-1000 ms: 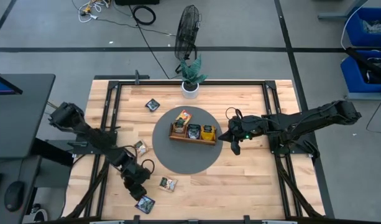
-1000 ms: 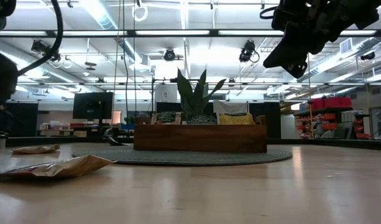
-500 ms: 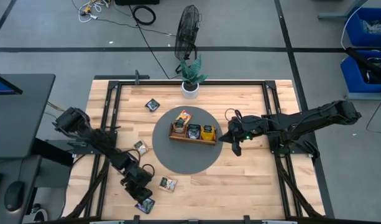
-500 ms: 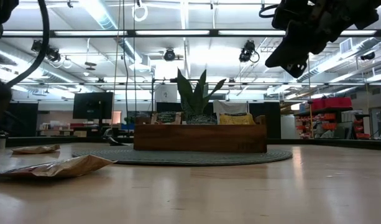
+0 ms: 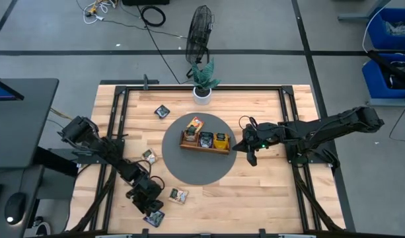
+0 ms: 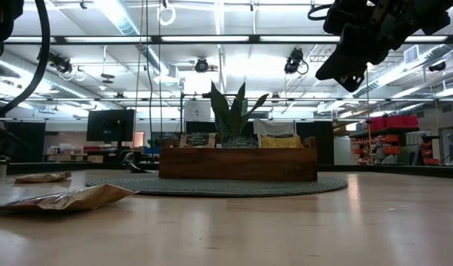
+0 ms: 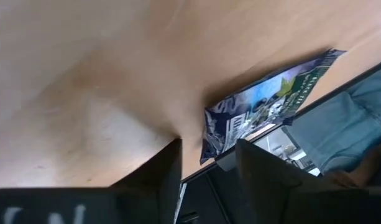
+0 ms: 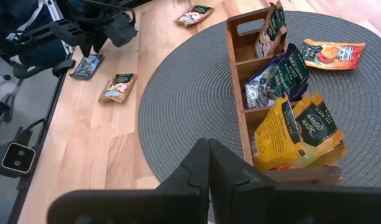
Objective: Pick & Place Tea
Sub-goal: Put the blue tea bag into the middle section of the wooden organizer
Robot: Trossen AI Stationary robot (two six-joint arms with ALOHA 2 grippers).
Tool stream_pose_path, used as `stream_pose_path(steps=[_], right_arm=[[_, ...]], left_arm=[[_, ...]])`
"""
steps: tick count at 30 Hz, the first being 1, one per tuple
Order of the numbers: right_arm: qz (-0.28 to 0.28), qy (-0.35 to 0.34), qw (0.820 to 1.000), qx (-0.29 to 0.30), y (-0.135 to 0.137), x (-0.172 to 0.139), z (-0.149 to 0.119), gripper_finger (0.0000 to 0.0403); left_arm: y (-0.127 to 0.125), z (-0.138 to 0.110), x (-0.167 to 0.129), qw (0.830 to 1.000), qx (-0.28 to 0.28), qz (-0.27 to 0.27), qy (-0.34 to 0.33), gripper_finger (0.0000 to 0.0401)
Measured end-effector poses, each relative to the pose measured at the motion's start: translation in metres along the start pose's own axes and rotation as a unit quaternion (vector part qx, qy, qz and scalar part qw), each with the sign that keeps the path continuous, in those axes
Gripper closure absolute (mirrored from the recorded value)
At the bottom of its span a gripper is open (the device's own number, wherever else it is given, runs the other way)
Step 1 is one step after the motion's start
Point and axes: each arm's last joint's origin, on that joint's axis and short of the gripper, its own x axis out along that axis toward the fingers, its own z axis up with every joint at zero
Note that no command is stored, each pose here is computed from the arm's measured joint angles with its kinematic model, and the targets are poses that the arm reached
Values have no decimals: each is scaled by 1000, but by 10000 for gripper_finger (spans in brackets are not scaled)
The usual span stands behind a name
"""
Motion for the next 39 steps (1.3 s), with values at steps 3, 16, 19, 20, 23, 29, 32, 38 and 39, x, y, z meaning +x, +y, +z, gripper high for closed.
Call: stream_pose_path(steps=[3,16,19,20,23,29,32,38,39], right_arm=[[-5,-1,1000,0,0,0,0,401],[-17,1,1000,1,-1,0,-1,401],[-17,1,1000,1,-1,0,-1,401],[-17,1,1000,1,-1,0,-1,401],[-16,-2,1000,1,-1,0,0,401],[-9,-18,1000,14,0,0,3,401],[-3,-29,999,30,1,0,5,401],[13,-41,997,69,3,0,8,390],[15,-44,996,80,3,0,8,389]], left_arm=[[0,1,0,1000,-3,-1,-5,284],[-6,2,-1,999,12,-34,-35,397],[-9,3,-1,997,16,-55,-55,398],[-11,4,-2,996,20,-67,-62,399],[-18,4,-5,991,26,-104,-85,399],[-27,11,-13,974,4,-166,-156,400],[-30,19,-18,963,-6,-187,-196,400],[-38,33,-31,938,1,-234,-256,400],[-39,36,-34,934,-1,-240,-264,400]])
